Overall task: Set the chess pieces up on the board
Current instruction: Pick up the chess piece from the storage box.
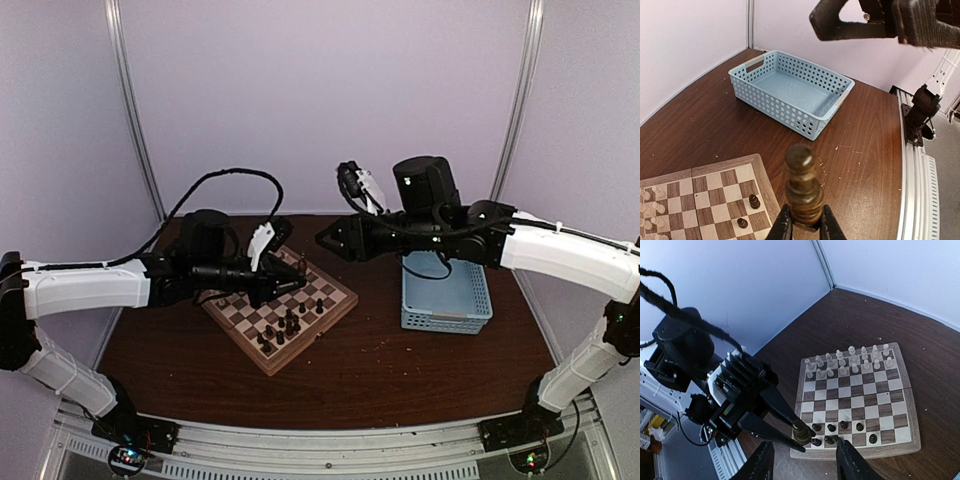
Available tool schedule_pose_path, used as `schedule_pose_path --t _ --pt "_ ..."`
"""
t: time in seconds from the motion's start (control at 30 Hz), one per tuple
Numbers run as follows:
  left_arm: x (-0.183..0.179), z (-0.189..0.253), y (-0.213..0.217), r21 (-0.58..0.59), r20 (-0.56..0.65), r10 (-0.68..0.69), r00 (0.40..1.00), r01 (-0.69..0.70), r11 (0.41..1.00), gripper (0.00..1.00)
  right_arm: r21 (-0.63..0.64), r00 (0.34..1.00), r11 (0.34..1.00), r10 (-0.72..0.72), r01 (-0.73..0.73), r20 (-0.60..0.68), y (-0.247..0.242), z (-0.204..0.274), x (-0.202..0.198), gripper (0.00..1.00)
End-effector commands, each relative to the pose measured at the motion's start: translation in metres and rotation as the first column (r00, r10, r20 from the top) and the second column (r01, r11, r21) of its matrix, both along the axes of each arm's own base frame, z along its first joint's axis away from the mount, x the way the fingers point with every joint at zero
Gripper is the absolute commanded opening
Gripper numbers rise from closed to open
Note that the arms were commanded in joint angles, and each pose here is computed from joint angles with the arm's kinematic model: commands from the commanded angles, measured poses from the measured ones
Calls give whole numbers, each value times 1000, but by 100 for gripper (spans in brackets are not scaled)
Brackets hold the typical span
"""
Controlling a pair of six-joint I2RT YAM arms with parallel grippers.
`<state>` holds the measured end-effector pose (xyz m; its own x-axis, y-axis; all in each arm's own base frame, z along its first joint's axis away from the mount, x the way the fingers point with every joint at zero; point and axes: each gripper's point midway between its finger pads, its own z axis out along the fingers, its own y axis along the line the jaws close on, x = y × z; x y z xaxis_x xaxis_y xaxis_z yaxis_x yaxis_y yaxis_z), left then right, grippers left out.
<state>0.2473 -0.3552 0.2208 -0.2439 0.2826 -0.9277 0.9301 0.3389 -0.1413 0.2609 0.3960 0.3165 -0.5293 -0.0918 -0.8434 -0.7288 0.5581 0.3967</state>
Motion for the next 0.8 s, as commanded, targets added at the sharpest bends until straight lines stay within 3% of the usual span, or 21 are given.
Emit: schedule_pose_path --t 0.0,0.77 --pt "-7 12 -5 -32 42 -61 997 63 998 12 -149 992 983 98 -109 -81 2 -35 -15 45" --pt "-20 5 -16 4 11 -138 990 138 990 11 -134 983 978 145 -160 -115 22 -56 -12 34"
